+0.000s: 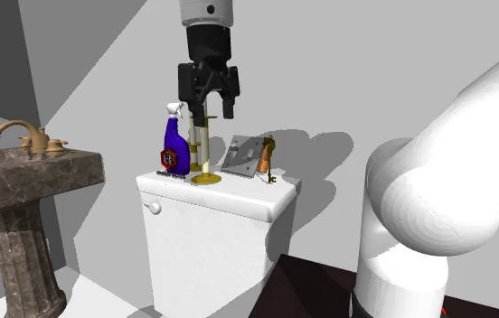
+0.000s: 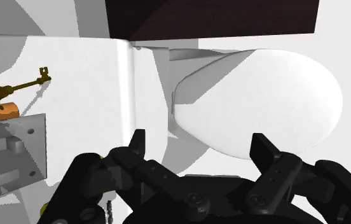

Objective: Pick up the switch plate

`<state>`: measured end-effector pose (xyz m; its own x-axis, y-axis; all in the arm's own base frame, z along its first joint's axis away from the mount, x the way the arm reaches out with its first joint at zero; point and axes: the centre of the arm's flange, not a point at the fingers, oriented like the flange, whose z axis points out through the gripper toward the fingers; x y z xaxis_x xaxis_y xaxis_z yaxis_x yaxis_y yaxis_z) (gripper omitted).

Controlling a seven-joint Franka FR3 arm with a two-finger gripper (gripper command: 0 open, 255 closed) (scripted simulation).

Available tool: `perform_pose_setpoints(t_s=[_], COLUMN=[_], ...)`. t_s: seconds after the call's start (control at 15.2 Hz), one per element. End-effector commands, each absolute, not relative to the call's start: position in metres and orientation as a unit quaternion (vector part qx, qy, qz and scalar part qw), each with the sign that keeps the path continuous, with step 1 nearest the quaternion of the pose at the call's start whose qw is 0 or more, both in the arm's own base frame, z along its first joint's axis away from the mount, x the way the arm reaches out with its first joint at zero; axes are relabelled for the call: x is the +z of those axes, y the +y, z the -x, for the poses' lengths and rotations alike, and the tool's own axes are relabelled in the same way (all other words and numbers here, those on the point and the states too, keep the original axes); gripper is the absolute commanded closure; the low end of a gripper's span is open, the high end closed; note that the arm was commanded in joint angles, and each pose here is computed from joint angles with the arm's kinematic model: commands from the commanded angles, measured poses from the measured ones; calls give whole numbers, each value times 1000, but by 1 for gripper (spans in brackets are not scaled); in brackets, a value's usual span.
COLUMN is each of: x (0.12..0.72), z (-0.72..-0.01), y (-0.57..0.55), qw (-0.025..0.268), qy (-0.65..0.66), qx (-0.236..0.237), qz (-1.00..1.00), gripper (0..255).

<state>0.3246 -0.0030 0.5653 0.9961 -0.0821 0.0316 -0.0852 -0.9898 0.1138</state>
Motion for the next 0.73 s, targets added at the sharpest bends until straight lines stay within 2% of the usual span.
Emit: perform_pose_setpoints(t_s=[0.0,0.66], x=[565,537], z=[-325,-298], y=[-3,-135], qw=[58,40], qy=[-42,216], qx=[13,15], qz=[-997,-975], gripper=[0,0])
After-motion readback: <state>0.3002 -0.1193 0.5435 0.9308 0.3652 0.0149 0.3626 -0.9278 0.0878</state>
